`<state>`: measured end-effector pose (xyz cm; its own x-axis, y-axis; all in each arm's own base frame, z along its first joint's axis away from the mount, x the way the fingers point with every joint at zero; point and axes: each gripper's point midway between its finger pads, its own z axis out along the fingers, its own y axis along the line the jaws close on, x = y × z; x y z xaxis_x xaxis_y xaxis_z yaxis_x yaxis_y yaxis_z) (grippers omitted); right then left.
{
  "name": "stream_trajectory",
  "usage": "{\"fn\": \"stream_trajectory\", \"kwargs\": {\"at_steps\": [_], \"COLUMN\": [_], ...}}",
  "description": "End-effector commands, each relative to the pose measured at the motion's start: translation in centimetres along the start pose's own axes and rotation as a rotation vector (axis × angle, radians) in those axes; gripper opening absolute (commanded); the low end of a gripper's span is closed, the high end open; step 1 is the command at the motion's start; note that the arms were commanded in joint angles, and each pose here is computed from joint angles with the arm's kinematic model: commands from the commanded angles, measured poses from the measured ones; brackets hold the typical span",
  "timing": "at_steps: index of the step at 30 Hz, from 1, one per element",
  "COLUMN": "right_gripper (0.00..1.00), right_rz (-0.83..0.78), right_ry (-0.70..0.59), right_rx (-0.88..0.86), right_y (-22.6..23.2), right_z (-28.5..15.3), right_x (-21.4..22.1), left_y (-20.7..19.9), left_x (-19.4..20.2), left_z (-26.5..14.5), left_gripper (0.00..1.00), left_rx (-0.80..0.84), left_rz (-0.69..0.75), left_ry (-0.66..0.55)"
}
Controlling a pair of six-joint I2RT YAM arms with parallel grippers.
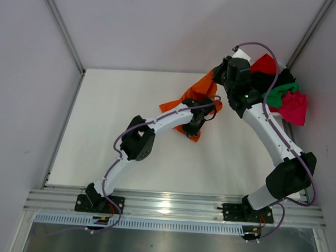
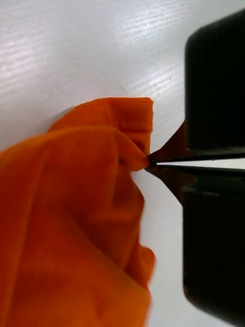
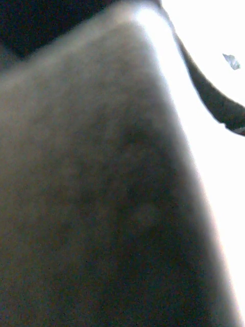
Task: Fold and stack the t-shirts
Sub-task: Move the tshirt to the center of the board
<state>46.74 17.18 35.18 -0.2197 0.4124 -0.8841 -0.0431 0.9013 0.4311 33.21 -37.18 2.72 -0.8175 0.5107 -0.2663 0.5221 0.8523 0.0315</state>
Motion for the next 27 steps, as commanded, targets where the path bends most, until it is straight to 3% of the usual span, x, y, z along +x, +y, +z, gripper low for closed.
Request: {"fn": "stream_trajectory", "kwargs": {"at_steps": [1, 7, 13, 21, 27], "right_gripper": [0.00, 0.00, 0.00, 0.00, 0.00], "right_rz": [0.014, 0.011, 0.021, -0.002, -0.007], "right_ry": [-0.063, -0.033, -0.035, -0.062, -0.112], "right_rx": [-0.010, 0.017, 0.029, 0.061, 0.096], "right_y": [0.2, -1.3, -2.7, -4.1, -5.6], "right_z": [-0.4, 0.9, 2.0, 3.4, 3.8], "right_x": [-1.5, 0.1, -0.3, -1.8, -4.5], "left_y": [3.3, 8.5, 17.3, 29.1, 33.3], "left_x": [-3.7, -6.3, -6.1, -1.1, 1.3], "left_z": [-8.3, -15.2, -20.1, -24.0, -25.8], "left_gripper": [0.01, 0.01, 0.01, 0.01, 0.01], "left_rx": [-0.120, -0.295, -0.631, -0.868, -0.963], "left_rz": [0.003, -0.046, -0.155, -0.478, -0.575], "left_ry": [-0.202, -0.359, -0.413, -0.333, -0.307]}}
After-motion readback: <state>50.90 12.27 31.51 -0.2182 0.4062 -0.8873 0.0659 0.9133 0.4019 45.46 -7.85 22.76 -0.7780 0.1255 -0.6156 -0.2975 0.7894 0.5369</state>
